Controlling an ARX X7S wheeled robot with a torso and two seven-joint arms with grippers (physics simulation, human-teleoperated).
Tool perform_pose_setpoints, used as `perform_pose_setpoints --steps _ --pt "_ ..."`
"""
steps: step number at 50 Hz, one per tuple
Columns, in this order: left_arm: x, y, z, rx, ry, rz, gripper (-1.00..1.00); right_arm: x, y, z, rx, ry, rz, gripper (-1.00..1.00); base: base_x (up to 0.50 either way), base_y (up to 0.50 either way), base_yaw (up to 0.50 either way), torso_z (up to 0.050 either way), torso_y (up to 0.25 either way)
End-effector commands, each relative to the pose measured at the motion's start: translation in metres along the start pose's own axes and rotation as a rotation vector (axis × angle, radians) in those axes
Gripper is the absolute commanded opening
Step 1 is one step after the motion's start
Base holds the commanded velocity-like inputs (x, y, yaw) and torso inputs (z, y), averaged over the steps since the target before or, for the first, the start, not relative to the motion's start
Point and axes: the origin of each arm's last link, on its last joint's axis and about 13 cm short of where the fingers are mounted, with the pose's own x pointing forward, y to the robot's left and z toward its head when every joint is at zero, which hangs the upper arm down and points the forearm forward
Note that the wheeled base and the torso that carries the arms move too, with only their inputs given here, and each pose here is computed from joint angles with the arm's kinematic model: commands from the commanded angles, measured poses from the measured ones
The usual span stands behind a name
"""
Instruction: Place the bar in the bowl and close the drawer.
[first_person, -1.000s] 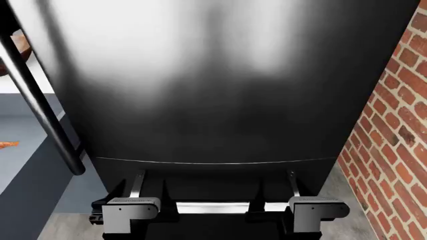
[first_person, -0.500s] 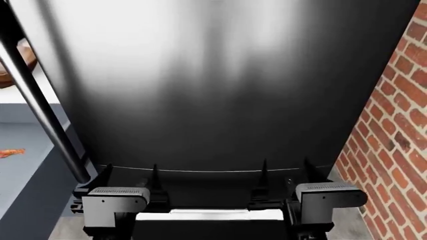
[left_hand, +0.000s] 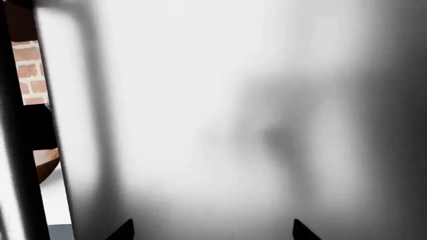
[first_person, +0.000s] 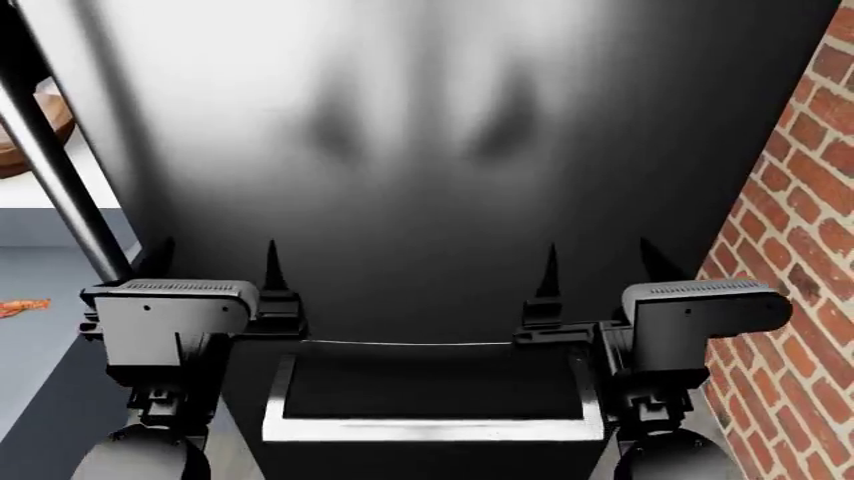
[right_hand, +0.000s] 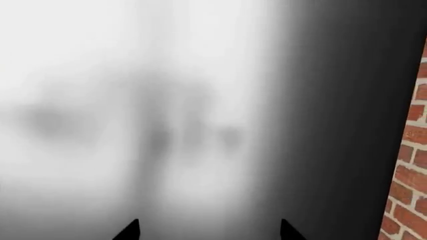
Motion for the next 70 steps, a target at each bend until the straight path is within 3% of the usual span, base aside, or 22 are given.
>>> perform_pose_setpoints --steps 1,12,41,70 --pt "0.012 0.007 0.014 0.016 -0.020 0.024 1.00 0.009 -0.004 0.017 -0.022 -0.019 -0.003 1.00 0.00 0.00 0.00 0.050 0.000" --pt "0.012 0.011 0.021 0.015 -0.032 0.033 1.00 0.007 -0.005 0.027 0.013 -0.060 -0.005 1.00 0.00 0.00 0.00 0.050 0.000" --pt "0.003 0.012 0.032 -0.005 -0.050 0.019 1.00 0.005 -0.005 0.043 -0.029 -0.095 0.046 1.00 0.00 0.10 0.00 0.050 0.000" --pt "-0.004 0.017 0.040 0.019 -0.072 0.029 1.00 0.002 -0.007 0.055 -0.045 -0.112 0.043 1.00 0.00 0.24 0.00 0.000 0.000"
